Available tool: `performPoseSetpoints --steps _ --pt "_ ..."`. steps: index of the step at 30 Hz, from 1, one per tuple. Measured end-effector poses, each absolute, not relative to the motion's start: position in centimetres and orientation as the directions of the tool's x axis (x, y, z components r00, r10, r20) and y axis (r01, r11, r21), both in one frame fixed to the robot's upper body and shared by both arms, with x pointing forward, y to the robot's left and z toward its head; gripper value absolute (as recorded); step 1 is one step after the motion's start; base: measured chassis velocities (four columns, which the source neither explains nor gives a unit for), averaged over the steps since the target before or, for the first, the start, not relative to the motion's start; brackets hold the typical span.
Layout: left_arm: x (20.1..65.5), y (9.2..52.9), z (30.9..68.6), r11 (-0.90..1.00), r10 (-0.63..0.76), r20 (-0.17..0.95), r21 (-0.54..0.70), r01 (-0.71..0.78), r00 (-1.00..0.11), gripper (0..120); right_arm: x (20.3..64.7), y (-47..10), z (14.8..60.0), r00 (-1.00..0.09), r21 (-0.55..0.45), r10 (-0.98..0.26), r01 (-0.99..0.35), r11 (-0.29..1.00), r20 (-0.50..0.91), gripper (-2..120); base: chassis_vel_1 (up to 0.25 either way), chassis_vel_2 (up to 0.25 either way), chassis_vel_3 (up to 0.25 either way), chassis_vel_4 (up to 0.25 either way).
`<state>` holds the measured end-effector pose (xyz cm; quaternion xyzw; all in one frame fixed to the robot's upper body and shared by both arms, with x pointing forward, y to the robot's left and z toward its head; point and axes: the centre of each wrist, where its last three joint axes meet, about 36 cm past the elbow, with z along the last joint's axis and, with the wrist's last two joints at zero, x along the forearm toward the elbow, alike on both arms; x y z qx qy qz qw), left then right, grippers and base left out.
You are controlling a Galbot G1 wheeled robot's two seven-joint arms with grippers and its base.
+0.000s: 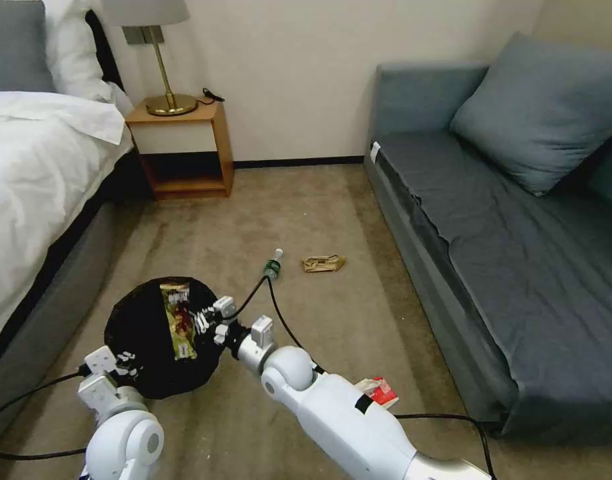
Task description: Pick up the trash bin, then pick up the garbage on the floor and place it into the trash bin.
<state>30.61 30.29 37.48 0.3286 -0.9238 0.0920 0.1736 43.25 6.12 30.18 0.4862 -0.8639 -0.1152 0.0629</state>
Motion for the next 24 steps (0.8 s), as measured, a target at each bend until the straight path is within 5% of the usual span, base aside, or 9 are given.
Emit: performPoseSetpoints --steps 7,24 --pt "30.4 30.4 37.6 0.769 -0.575 0.375 -0.056 -0.637 -0.727 1 42.3 6.5 29.1 -0.522 0.215 -0.852 -0.829 0.516 0.031 4 0.0 0.0 0.0 0.0" --pt "30.4 31.1 37.9 0.765 -0.585 0.355 -0.058 -0.642 -0.729 1 43.2 2.0 30.1 -0.573 0.166 -0.819 -0.804 0.571 0.04 68 0.0 0.0 0.0 0.0"
